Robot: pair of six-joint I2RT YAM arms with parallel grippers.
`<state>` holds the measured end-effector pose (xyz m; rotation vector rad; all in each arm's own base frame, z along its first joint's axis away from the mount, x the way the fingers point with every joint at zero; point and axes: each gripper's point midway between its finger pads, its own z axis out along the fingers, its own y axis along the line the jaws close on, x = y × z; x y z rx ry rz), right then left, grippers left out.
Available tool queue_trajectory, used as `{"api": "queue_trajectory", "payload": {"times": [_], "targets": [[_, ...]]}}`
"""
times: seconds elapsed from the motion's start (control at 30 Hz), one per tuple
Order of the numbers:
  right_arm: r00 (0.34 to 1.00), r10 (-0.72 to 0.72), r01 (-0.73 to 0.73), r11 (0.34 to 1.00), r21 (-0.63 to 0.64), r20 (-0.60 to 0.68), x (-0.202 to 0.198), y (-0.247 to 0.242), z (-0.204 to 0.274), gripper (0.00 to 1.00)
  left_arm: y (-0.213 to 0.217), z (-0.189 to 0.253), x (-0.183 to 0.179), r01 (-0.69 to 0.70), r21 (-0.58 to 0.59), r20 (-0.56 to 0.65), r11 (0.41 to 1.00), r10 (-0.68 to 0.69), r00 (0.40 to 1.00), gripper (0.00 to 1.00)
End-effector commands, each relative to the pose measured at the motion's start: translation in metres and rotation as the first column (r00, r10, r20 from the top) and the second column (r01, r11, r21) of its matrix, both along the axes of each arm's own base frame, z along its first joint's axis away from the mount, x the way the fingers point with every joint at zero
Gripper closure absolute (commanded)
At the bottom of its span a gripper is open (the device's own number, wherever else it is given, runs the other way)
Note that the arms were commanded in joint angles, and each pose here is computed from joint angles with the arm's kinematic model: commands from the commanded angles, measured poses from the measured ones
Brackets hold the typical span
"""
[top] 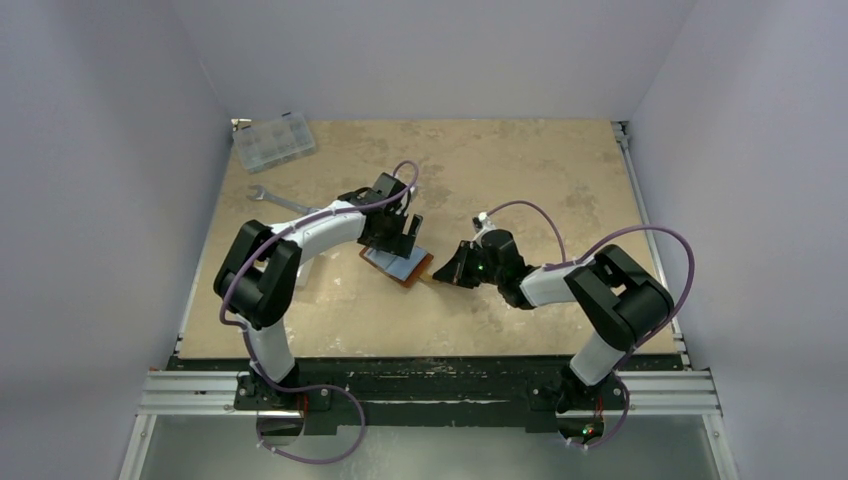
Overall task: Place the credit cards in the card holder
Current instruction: Open the card holder at the center of the board.
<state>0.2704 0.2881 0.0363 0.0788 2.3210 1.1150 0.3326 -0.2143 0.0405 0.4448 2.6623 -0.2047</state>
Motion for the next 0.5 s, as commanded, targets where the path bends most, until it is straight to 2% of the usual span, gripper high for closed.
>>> {"api": "queue_trajectory", "payload": {"times": [0.0,0.13,0.23,0.33,0.4,0.47], "targets": [[0.999,0.035,-0.036,0.999,0.016,0.034,0.005,0.010,0.009,1.00,-0.001,-0.013,-0.003,0.002,-0.006,-0.025,1.000,-0.002,1.000,0.20],[0.999,0.040,-0.041,0.999,0.016,0.033,0.006,0.011,0.008,1.00,-0.017,-0.013,-0.013,0.038,-0.088,-0.073,0.995,-0.044,0.996,0.21],[0.999,0.041,-0.041,0.999,0.013,0.031,0.005,0.011,0.006,1.00,-0.043,0.003,-0.025,0.068,-0.252,-0.110,0.965,-0.098,0.989,0.22],[0.999,0.041,-0.041,0.999,0.010,0.028,0.005,0.010,0.004,1.00,-0.073,0.025,-0.042,0.083,-0.457,-0.153,0.886,-0.170,0.974,0.23],[0.999,0.046,-0.046,0.999,0.015,0.027,0.004,0.011,0.003,1.00,-0.090,0.043,-0.054,0.082,-0.578,-0.172,0.812,-0.219,0.960,0.23],[0.999,0.049,-0.049,0.999,0.015,0.023,0.003,0.012,0.002,1.00,-0.101,0.058,-0.062,0.064,-0.655,-0.187,0.753,-0.243,0.952,0.23]]}}
